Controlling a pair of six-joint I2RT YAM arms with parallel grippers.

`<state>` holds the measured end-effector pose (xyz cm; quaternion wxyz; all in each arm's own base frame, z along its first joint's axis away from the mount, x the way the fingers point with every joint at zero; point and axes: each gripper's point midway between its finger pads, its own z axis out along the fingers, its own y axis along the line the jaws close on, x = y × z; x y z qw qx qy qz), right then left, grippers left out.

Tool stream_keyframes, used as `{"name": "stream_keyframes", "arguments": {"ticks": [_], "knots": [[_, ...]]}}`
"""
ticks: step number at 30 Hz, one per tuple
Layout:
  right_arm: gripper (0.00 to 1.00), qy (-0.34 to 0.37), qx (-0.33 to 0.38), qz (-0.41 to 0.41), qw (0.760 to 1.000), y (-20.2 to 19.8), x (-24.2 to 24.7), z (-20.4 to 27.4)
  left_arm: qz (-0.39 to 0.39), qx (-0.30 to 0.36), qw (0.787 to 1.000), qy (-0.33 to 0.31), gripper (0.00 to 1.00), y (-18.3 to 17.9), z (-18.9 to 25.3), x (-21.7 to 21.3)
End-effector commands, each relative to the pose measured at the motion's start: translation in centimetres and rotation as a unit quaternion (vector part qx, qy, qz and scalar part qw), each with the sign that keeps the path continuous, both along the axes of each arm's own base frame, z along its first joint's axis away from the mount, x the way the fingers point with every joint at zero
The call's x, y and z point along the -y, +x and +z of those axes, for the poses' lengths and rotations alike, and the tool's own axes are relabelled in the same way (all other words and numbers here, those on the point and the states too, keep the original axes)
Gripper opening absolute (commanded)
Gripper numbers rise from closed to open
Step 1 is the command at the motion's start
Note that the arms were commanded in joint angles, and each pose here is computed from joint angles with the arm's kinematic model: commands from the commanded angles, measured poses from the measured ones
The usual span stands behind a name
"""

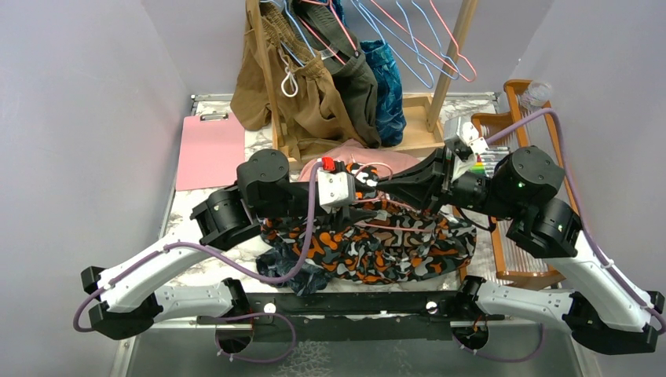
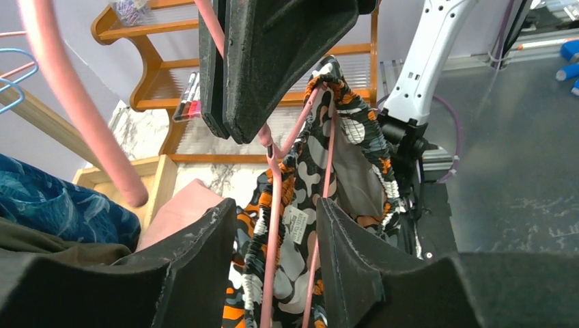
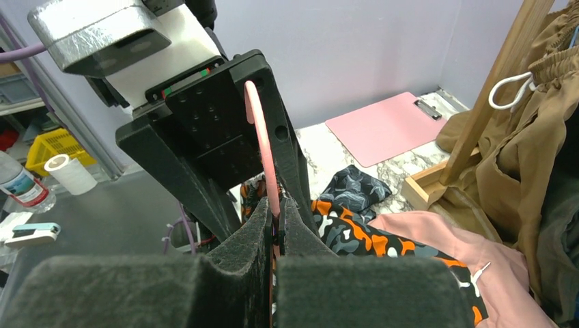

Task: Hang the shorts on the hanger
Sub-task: Hang the shorts on the hanger.

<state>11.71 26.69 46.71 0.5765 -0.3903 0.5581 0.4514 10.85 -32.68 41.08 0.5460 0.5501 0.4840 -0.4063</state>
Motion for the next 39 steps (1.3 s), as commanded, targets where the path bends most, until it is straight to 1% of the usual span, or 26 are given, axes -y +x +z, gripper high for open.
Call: {"name": "stream_keyframes", "arguments": {"ticks": [1, 5, 7, 8, 9, 11, 12, 13, 15, 16, 17, 18, 19, 23, 28, 32, 39], "knots": [[0.01, 0.022, 0.021, 0.021, 0.999, -0.6, -0.4, 1.4, 0.002, 0.008, 1.0, 0.005, 0.45, 0.4, -0.4, 0.4], [0.01, 0.019, 0.02, 0.027, 0.999, -0.6, -0.7, 1.2, 0.01, 0.01, 1.0, 0.01, 0.25, 0.9, -0.8, 0.5], [0.01, 0.018, 0.019, 0.028, 0.999, -0.7, -0.7, 1.1, 0.013, 0.012, 1.0, 0.009, 0.12, 1.0, -0.9, 0.5], [0.01, 0.018, 0.019, 0.029, 0.999, -0.7, -0.7, 1.1, 0.015, 0.014, 1.0, 0.007, 0.04, 1.0, -0.8, 0.5], [0.01, 0.018, 0.019, 0.029, 0.999, -0.7, -0.7, 1.0, 0.022, 0.016, 1.0, 0.005, 0.0, 1.3, -0.7, 0.4], [0.01, 0.015, 0.017, 0.03, 0.999, -0.7, -0.7, 0.8, 0.04, 0.021, 0.999, -0.005, 0.0, 1.7, -0.4, 0.0], [0.05, 0.014, 0.015, 0.025, 0.999, -0.6, -0.6, 0.7, 0.055, 0.025, 0.998, -0.012, 0.0, 2.1, -0.2, -0.3], [0.16, 0.012, 0.011, 0.019, 1.0, -0.4, -0.5, 0.6, 0.073, 0.031, 0.997, -0.022, 0.0, 2.6, 0.1, -0.7], [0.4, 0.009, 0.006, 0.004, 1.0, -0.1, -0.2, 0.5, 0.119, 0.04, 0.992, -0.035, 0.0, 3.9, 0.6, -1.7], [0.5, 0.009, 0.004, -0.006, 1.0, 0.1, 0.1, 0.6, 0.138, 0.045, 0.989, -0.04, 0.0, 4.4, 0.9, -2.2], [0.58, 0.009, 0.002, -0.018, 1.0, 0.4, 0.5, 0.6, 0.16, 0.049, 0.985, -0.049, 0.0, 4.9, 1.3, -2.8], [0.63, 0.009, 0.0, -0.031, 0.999, 0.6, 0.9, 0.7, 0.178, 0.051, 0.981, -0.056, 0.0, 5.3, 1.6, -3.4], [0.66, 0.01, -0.002, -0.049, 0.999, 1.0, 1.4, 0.8, 0.194, 0.054, 0.978, -0.062, 0.0, 5.7, 1.9, -4.0], [0.66, 0.012, -0.017, -0.136, 0.991, 2.8, 4.0, 0.6, 0.232, 0.06, 0.967, -0.089, 0.0, 6.0, 3.4, -6.3], [0.59, -0.012, -0.05, -0.248, 0.967, 5.6, 6.9, -1.8, 0.242, 0.066, 0.962, -0.107, 0.0, 5.5, 4.9, -7.8], [0.59, -0.027, -0.067, -0.271, 0.96, 6.5, 6.7, -3.2, 0.237, 0.069, 0.962, -0.116, 0.0, 5.1, 5.9, -8.1], [0.58, -0.023, -0.071, -0.291, 0.954, 7.9, 6.0, -2.6, 0.213, 0.074, 0.964, -0.141, 0.0, 4.2, 8.6, -8.0]]}}
